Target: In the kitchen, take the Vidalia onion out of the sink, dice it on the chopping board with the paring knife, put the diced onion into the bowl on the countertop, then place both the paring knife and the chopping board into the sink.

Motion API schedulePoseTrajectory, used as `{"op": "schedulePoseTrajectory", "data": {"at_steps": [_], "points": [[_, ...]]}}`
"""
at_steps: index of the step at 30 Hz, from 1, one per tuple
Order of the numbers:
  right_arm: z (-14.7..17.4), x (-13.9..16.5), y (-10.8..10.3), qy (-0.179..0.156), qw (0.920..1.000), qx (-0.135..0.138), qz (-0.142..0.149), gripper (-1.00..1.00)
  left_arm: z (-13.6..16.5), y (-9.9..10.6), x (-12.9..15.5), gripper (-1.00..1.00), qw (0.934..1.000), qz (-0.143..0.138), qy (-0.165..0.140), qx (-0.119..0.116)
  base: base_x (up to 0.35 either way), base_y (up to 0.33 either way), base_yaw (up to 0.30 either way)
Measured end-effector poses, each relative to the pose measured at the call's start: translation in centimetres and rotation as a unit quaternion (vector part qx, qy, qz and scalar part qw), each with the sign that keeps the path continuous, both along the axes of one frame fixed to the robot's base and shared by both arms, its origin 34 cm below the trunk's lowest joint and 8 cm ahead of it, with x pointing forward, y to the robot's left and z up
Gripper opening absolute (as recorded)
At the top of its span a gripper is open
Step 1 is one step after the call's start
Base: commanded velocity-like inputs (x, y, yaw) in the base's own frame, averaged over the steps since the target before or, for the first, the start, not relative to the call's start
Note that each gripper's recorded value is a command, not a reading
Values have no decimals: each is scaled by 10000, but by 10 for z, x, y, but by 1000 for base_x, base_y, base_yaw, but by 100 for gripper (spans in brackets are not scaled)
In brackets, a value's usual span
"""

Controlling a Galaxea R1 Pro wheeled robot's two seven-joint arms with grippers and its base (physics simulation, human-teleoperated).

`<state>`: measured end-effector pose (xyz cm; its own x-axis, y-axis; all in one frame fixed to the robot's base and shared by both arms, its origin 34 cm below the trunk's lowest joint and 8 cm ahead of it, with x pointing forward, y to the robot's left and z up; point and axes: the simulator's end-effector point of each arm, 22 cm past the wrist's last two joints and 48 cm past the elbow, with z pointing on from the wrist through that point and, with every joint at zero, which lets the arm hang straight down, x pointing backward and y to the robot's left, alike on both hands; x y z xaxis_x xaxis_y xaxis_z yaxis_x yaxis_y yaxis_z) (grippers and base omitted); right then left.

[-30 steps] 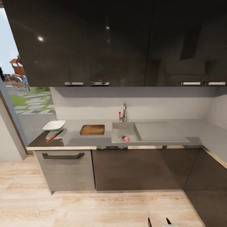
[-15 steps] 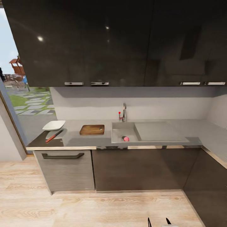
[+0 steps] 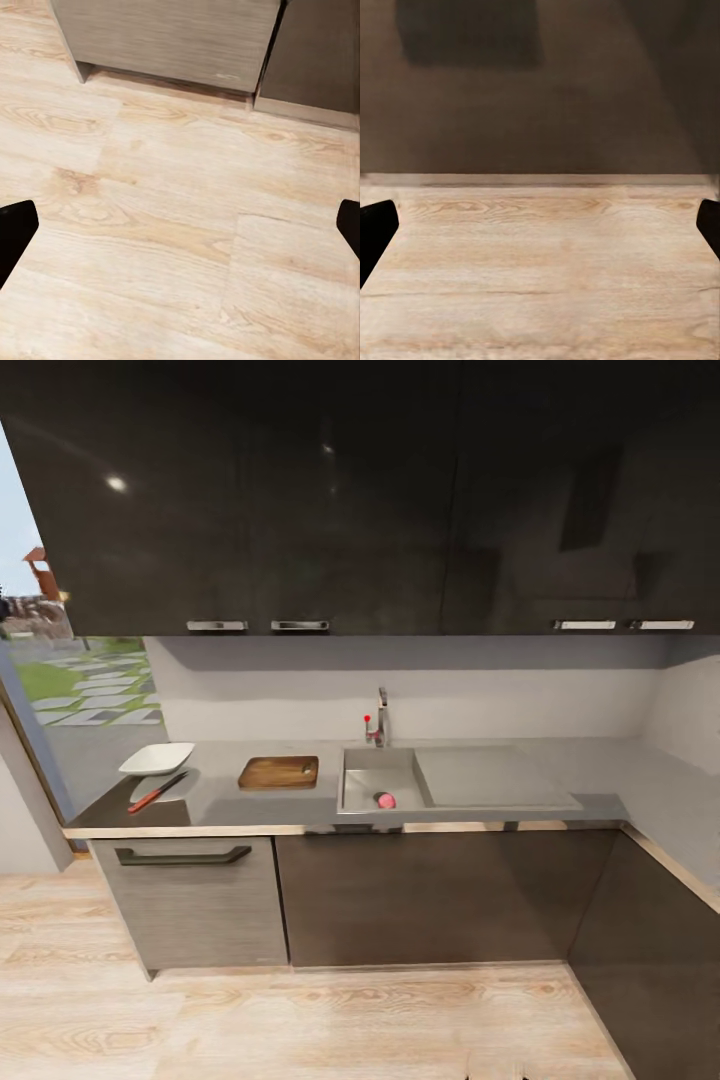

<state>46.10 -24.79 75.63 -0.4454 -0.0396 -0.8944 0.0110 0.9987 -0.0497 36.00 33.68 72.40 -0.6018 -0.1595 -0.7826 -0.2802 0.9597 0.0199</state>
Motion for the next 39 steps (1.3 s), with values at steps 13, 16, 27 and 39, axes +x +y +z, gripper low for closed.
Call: {"op": "schedulePoseTrajectory", "data": {"at_steps": [13, 16, 27, 39], "points": [[-24, -19, -2, 577, 9983, 20, -73, 100, 104, -76, 120, 100, 9939, -820, 444, -585, 0, -1, 0], [-24, -19, -2, 580, 9983, 19, -82, 100, 139, -90, 138, 100, 9933, -1015, 282, -480, 0, 0, 0], [-23, -19, -10, 571, 9981, -60, -236, 100, 238, -150, 200, 100, 9853, -1631, -136, 490, 0, 0, 0], [-22, -18, -16, 546, 9979, -126, -333, 100, 465, -177, 345, 100, 9763, -1791, -1170, 334, 0, 0, 0]]}}
